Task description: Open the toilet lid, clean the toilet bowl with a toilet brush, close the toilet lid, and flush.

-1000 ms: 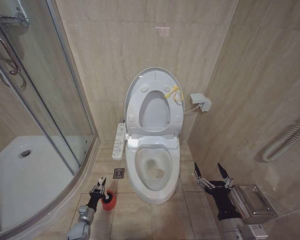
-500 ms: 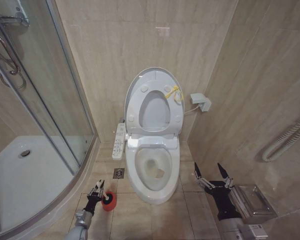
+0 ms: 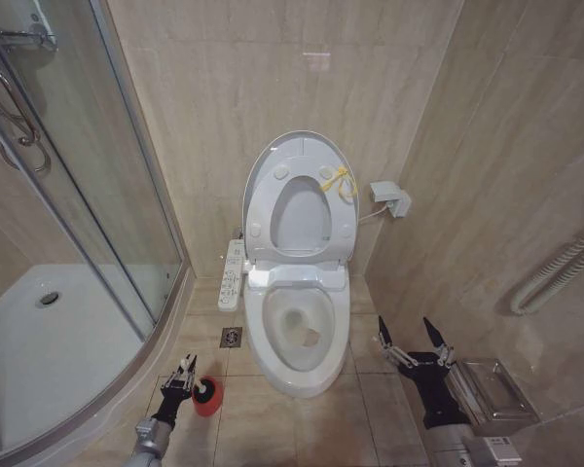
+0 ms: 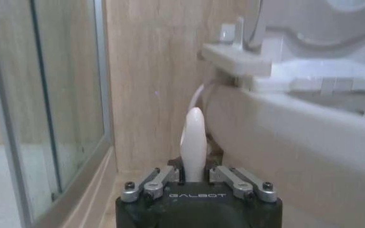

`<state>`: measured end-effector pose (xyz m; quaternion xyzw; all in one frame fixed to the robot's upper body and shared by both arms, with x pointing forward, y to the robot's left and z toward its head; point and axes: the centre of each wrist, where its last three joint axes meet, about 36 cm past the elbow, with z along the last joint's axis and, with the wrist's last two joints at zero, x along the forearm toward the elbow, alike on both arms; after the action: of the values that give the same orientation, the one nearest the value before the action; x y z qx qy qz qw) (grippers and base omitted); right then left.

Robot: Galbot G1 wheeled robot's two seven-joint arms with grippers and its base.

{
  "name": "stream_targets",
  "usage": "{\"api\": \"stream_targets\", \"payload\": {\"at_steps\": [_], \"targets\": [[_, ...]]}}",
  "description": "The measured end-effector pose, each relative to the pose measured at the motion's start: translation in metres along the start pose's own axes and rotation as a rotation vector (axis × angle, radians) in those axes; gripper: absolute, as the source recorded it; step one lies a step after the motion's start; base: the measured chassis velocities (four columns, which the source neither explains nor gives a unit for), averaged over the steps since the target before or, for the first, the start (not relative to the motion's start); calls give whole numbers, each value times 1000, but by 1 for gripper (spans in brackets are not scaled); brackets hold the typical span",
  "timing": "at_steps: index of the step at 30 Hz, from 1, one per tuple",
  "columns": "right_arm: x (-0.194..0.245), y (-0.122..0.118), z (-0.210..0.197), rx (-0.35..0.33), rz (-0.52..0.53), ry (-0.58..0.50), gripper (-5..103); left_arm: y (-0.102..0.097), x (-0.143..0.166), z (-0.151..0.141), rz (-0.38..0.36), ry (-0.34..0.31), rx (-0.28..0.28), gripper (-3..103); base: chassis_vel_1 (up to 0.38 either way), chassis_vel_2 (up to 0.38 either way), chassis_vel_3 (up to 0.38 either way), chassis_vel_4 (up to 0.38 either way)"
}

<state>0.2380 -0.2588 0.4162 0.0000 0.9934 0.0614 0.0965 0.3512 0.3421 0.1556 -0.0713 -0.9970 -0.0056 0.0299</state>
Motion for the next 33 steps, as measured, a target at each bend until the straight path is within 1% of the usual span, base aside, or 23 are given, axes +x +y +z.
{"api": "stream_targets", "payload": {"at_steps": [4,6,7,10,11,14,16,17,19,20,21,22,24,25,28,29,32,33], "targets": [[0,0,0,0,0,0,100,0,12,-14,-4,-28,7,20,0,0,0,0],[0,0,0,0,0,0,100,1,20,-27,-1,-60,-1,20,0,0,0,0],[0,0,0,0,0,0,100,1,20,-27,-1,-60,-1,20,0,0,0,0],[0,0,0,0,0,0,100,5,25,-46,-2,-105,-18,20,0,0,0,0],[0,0,0,0,0,0,100,5,25,-46,-2,-105,-18,20,0,0,0,0],[0,0,0,0,0,0,100,7,32,-72,-4,-166,-33,20,0,0,0,0],[0,0,0,0,0,0,100,10,38,-94,-12,-218,-50,20,0,0,0,0],[0,0,0,0,0,0,100,10,38,-94,-12,-218,-50,20,0,0,0,0],[0,0,0,0,0,0,100,10,42,-108,-20,-251,-59,20,0,0,0,0],[0,0,0,0,0,0,100,9,46,-121,-23,-276,-65,20,0,0,0,0],[0,0,0,0,0,0,100,9,46,-121,-23,-276,-65,20,0,0,0,0],[0,0,0,0,0,0,100,7,49,-134,-19,-299,-69,20,0,0,0,0],[0,0,0,0,0,0,100,3,51,-155,-7,-337,-63,20,0,0,0,0],[0,0,0,0,0,0,100,3,51,-155,-7,-337,-63,20,0,0,0,0],[0,0,0,0,0,0,100,-4,55,-198,21,-406,-41,20,0,0,0,0],[0,0,0,0,0,0,100,-4,55,-198,21,-406,-41,20,0,0,0,0],[0,0,0,0,0,0,100,-11,64,-231,75,-438,-21,20,0,0,0,0],[0,0,0,0,0,0,100,-11,64,-231,75,-438,-21,20,0,0,0,0]]}}
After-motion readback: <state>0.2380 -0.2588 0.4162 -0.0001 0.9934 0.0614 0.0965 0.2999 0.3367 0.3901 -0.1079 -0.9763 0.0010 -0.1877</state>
